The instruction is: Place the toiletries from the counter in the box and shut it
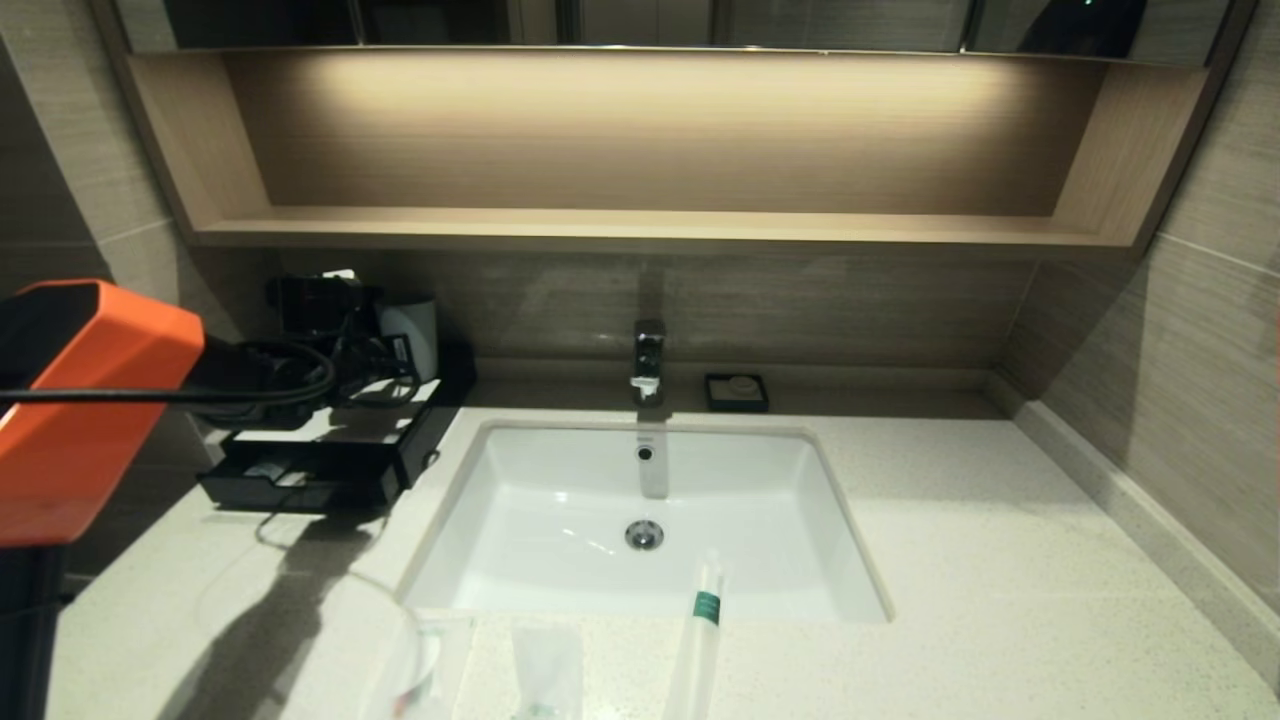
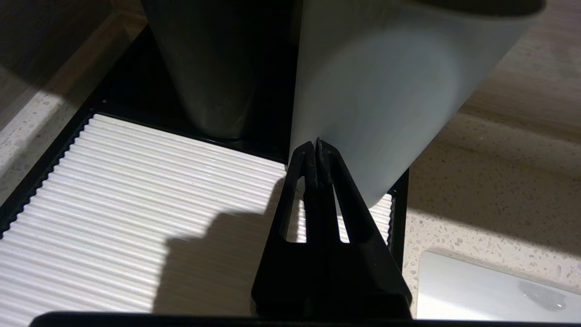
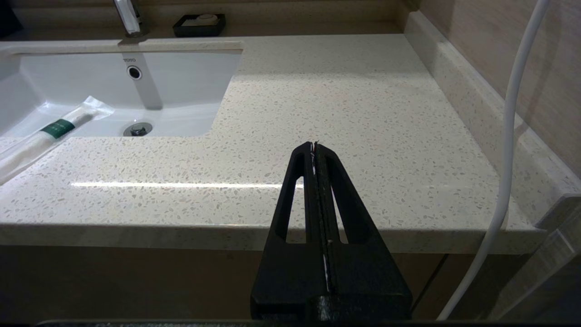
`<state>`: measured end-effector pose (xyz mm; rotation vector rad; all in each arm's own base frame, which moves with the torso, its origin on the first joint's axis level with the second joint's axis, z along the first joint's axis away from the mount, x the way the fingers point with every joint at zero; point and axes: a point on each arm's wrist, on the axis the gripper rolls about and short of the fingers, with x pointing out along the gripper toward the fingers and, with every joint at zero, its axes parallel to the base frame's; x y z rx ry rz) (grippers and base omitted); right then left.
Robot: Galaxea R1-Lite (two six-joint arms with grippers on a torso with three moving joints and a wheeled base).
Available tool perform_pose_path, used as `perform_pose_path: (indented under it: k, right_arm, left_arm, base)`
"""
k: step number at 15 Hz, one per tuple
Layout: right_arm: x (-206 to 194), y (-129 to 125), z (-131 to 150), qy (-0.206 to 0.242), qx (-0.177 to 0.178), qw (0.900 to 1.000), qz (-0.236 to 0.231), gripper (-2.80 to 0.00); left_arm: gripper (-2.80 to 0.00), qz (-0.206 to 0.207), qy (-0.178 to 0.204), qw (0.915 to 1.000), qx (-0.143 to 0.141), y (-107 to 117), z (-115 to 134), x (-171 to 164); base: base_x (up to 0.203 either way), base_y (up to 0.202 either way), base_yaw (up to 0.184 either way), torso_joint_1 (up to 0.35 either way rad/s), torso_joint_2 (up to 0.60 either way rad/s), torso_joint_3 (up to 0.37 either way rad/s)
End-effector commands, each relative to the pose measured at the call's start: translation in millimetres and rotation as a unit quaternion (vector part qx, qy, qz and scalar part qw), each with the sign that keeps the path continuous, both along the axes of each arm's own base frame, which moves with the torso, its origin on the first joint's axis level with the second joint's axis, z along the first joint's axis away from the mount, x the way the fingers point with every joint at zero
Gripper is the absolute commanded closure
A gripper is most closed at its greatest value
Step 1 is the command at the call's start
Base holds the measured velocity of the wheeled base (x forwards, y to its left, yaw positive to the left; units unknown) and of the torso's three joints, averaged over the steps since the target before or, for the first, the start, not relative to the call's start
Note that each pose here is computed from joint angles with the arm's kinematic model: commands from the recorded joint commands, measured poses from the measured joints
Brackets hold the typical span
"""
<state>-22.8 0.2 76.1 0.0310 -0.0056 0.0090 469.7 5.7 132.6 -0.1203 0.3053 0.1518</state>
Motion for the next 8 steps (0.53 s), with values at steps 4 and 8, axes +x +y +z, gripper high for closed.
perform_pose_path:
  k: [4, 8]
  right_arm:
    - [0.1, 0.0, 0.1, 0.000, 0.000, 1.000, 0.000, 0.00]
    - [0.1, 0.0, 0.0, 0.001, 0.000, 1.000, 0.000, 0.00]
  left_arm:
    - [0.00, -0.002, 0.003, 1.0000, 0.000, -2.2, -6.4, 3.7]
    - [0.00, -0.002, 0.002, 1.0000, 0.000, -2.1, -10.6, 9.3]
  base:
    - [0.000, 0.000, 0.000, 0.000, 0.00, 0.000]
    - [0.000, 0.000, 0.000, 0.000, 0.00, 0.000]
